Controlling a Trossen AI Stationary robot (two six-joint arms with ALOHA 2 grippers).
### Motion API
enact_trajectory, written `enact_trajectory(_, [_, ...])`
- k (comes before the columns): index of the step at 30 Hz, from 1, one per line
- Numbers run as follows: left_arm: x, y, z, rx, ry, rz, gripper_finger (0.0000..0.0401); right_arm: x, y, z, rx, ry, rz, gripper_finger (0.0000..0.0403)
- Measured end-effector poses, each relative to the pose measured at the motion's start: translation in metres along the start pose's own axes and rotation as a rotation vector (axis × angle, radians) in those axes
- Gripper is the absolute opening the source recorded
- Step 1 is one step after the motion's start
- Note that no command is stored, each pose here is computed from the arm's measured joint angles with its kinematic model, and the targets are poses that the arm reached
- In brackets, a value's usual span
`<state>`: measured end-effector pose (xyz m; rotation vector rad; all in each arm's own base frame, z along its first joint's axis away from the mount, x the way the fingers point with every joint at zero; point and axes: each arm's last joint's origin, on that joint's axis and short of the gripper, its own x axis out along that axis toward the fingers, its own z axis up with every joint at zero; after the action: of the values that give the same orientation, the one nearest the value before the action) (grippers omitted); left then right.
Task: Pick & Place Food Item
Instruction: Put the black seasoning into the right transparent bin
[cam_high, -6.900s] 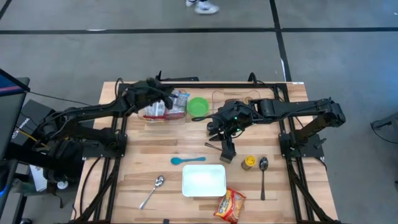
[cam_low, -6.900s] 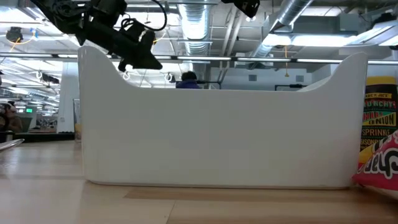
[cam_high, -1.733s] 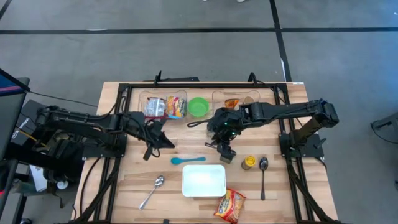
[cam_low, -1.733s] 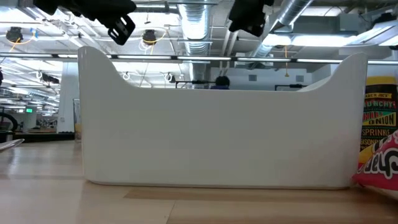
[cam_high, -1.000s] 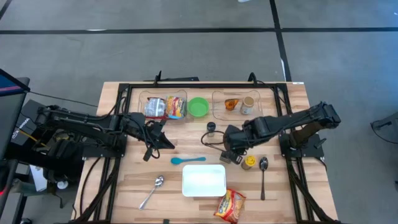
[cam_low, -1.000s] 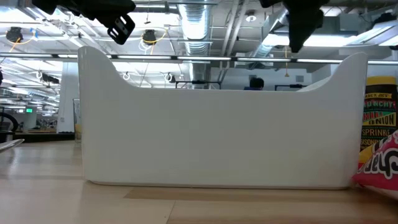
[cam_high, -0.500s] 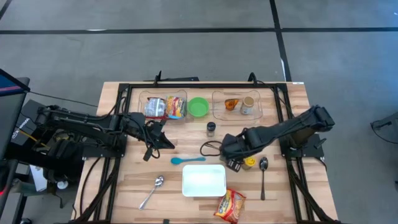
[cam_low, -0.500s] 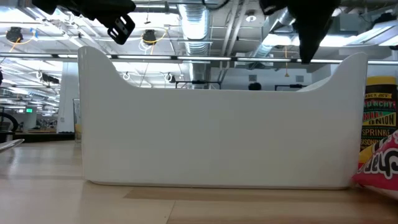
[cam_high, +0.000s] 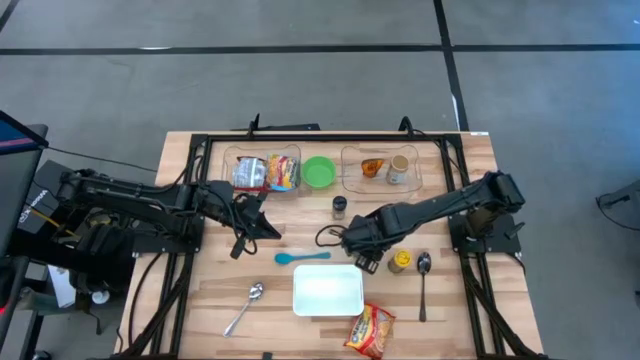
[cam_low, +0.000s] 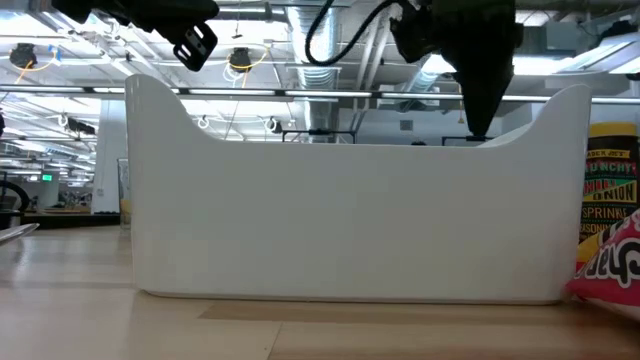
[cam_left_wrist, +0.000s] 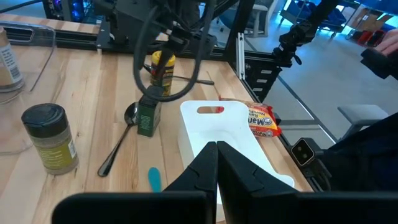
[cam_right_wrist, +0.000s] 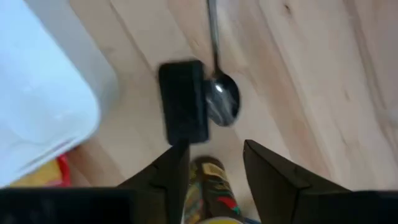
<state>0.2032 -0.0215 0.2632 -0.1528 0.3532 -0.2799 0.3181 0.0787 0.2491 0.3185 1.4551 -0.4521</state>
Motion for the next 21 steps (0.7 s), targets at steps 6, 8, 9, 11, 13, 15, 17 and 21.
enact_trajectory(6, [0.000,0.000,0.000,0.000,0.001,0.000,0.0000,0.000,0.002,0.001,-0.049,-0.007,0.026,0.0206])
enact_trajectory(8, [0.000,0.000,0.000,0.000,0.001,0.000,0.0000,0.004,0.005,0.003,-0.049,-0.008,0.027,0.0218])
enact_trajectory(9, [0.000,0.000,0.000,0.000,0.001,0.000,0.0000,0.005,0.006,0.004,-0.051,-0.010,0.027,0.0221])
enact_trajectory(11, [0.000,0.000,0.000,0.000,0.001,0.000,0.0000,0.005,0.006,0.004,-0.057,-0.012,0.028,0.0223])
enact_trajectory(13, [0.000,0.000,0.000,0.000,0.001,0.000,0.0000,0.007,0.008,0.006,-0.076,-0.028,0.041,0.0222])
enact_trajectory(15, [0.000,0.000,0.000,0.000,0.000,0.000,0.0000,0.011,0.009,0.007,-0.097,-0.020,0.034,0.0218])
enact_trajectory(17, [0.000,0.000,0.000,0.000,0.000,0.000,0.0000,0.010,0.009,0.007,-0.100,-0.022,0.036,0.0213])
enact_trajectory(21, [0.000,0.000,0.000,0.001,-0.005,0.000,0.0000,0.014,0.010,0.007,-0.101,-0.013,0.028,0.0204])
